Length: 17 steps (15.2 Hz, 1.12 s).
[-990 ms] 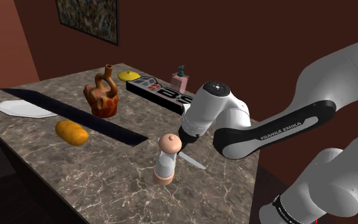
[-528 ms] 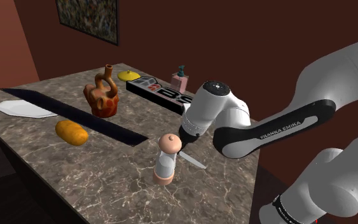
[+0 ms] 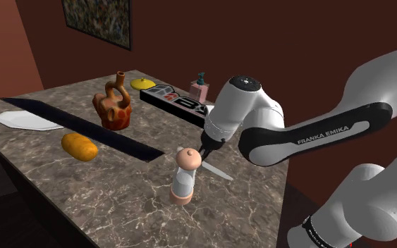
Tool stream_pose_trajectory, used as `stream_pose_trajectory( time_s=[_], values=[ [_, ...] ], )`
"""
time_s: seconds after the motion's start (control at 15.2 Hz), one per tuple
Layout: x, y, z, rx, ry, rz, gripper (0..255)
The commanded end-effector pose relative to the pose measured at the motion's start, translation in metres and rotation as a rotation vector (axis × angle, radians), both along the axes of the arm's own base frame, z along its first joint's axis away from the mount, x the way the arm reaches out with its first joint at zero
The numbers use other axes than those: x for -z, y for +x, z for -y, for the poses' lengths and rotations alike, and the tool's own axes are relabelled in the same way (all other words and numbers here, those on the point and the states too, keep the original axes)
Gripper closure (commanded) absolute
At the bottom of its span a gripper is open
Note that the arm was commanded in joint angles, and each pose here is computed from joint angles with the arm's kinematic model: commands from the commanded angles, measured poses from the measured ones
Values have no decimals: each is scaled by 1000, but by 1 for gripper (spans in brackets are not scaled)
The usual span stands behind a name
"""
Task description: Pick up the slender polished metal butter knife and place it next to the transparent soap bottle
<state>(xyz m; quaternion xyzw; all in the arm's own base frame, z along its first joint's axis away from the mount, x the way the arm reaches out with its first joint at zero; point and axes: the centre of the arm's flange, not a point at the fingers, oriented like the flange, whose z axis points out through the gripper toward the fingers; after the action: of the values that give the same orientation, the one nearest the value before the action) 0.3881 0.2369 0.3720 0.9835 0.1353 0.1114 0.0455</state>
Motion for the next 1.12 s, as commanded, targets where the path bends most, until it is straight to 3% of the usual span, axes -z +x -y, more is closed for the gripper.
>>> stream_pose_trajectory(
  time_s=[0.0,1.06],
  values=[
    [-12,-1,1,0,0,-1,255],
    [-96,-1,1,0,0,-1,255]
  ],
)
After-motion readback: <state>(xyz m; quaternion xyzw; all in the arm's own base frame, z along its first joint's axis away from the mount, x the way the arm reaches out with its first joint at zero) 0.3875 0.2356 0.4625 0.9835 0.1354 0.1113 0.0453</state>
